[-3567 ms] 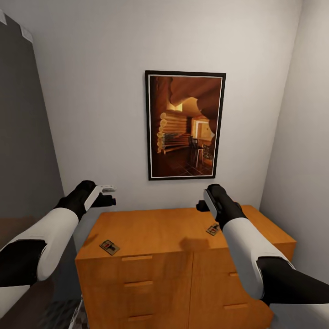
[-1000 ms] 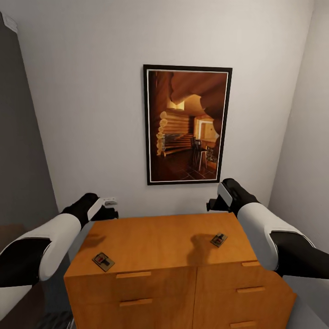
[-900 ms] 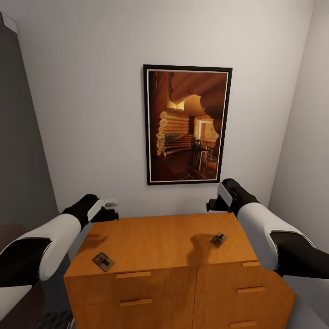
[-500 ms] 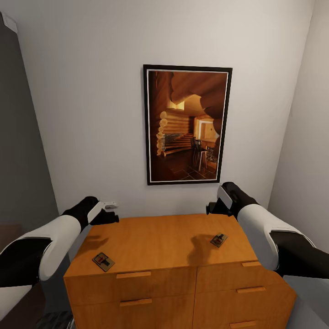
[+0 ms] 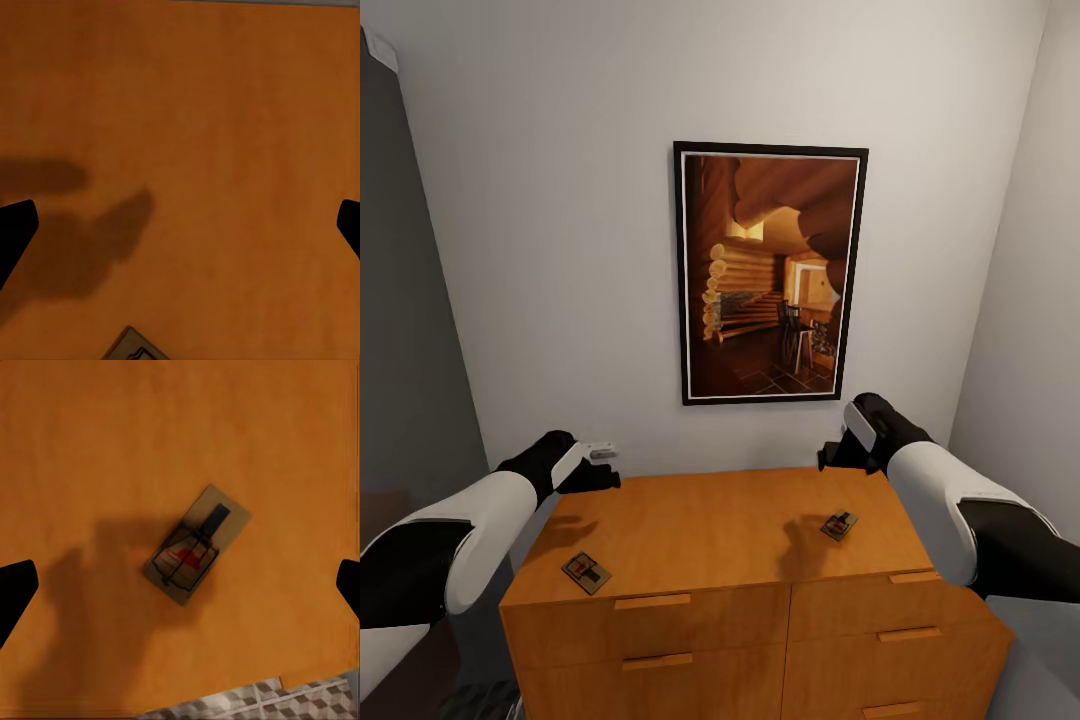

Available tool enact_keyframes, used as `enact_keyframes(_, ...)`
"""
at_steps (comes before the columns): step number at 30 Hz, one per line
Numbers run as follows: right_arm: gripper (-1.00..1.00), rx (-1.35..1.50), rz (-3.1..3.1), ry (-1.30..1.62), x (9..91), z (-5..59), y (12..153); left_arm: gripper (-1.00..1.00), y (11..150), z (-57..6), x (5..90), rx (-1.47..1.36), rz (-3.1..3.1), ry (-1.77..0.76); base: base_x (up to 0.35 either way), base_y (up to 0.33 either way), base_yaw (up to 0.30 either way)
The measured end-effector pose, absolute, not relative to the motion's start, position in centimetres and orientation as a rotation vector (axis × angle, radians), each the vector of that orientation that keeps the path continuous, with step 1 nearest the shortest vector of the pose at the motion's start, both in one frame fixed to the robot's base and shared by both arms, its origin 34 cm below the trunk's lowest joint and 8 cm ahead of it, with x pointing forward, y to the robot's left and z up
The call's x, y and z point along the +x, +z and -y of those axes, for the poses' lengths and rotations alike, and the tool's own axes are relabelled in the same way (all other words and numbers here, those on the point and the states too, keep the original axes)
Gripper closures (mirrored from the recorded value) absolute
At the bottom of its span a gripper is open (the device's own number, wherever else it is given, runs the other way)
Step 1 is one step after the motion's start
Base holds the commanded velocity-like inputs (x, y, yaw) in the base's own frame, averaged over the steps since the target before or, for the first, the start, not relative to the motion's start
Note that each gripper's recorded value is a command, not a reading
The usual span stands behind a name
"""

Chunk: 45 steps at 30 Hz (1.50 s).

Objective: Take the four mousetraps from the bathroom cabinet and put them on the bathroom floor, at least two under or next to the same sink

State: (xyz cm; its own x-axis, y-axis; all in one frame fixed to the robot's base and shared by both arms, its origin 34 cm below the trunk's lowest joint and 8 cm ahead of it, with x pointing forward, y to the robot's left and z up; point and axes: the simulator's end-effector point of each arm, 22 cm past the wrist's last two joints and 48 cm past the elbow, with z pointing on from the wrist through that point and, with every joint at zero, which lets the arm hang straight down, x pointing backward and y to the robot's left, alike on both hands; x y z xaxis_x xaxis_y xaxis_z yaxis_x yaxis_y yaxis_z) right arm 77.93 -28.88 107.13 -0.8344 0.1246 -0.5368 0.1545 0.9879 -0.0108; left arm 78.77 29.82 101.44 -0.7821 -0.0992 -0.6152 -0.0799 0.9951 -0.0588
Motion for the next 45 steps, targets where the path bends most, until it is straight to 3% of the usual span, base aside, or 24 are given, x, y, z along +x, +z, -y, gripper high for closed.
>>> enact_keyframes(37, -1.0, 0.232, -2.495, -0.031, 79.5, 31.6, 113.5, -1.0, 101.4, -30.2, 79.5, -0.124, -2.419, -0.019, 0.001, 0.0, 0.0)
enact_keyframes(45, -1.0, 0.225, -2.495, -0.03, 79.5, 31.2, 113.5, -1.0, 101.3, -30.2, 79.4, -0.125, -2.42, -0.017, 0.175, 0.0, 0.0)
